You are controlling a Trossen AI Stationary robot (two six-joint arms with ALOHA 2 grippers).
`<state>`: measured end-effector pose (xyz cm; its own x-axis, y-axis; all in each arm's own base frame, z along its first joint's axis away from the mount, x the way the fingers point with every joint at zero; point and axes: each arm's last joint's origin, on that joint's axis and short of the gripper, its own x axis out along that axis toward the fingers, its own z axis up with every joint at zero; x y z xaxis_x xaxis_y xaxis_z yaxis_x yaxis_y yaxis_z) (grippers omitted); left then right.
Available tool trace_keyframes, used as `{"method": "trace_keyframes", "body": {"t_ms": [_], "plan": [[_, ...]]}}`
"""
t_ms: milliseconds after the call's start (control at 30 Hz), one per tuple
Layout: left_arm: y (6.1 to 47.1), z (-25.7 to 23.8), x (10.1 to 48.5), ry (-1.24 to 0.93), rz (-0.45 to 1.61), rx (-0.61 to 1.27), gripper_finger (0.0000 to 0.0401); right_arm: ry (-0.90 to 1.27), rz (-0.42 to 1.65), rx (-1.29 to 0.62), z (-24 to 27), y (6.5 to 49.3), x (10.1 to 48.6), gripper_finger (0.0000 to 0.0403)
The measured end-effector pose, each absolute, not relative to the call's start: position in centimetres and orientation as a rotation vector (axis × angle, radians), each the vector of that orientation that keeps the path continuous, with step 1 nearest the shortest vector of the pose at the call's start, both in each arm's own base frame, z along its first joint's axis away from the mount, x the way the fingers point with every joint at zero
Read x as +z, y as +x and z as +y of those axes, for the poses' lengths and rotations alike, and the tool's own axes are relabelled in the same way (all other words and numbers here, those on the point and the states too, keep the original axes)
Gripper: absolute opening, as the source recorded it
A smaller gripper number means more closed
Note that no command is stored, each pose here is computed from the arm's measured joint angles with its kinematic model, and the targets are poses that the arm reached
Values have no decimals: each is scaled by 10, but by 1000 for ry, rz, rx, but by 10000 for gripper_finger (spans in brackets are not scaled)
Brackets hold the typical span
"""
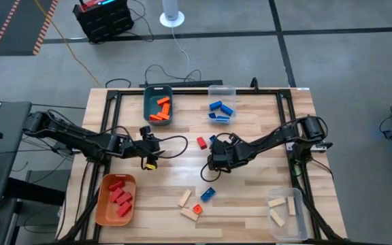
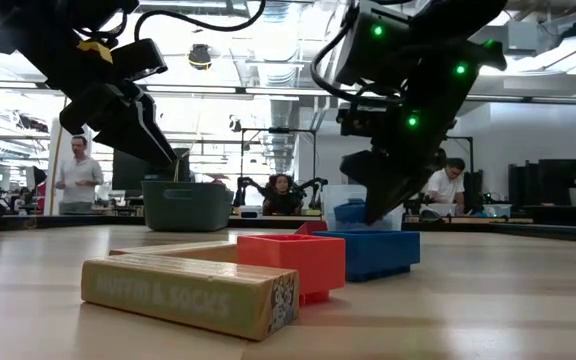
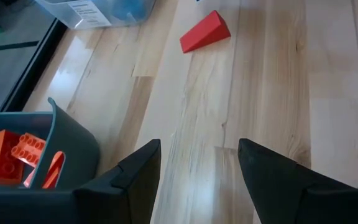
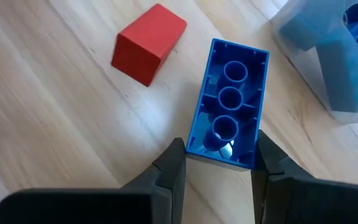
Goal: Sort blocks
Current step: Put the blue game piece into the top transparent bin
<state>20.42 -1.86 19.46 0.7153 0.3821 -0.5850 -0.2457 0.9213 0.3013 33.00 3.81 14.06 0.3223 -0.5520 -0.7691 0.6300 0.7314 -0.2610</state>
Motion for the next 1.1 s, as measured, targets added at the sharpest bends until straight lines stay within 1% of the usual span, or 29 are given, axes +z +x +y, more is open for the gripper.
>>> {"method": "trace_keyframes", "body": {"t_ms": [400, 533, 867, 1000, 1100], "plan": [[204, -19, 195, 209, 692, 351, 210, 84, 969, -771, 39, 330, 141, 108], [204, -18, 194, 210, 699, 352, 210, 44, 1013, -757, 41, 325, 143, 108], [202, -18, 192, 210, 723, 355, 210, -38, 1053, -702, 39, 303, 183, 108], [202, -18, 192, 210, 723, 355, 210, -133, 1078, -642, 32, 297, 198, 108], [202, -18, 192, 210, 722, 355, 210, -149, 1081, -623, 19, 295, 208, 108]]}}
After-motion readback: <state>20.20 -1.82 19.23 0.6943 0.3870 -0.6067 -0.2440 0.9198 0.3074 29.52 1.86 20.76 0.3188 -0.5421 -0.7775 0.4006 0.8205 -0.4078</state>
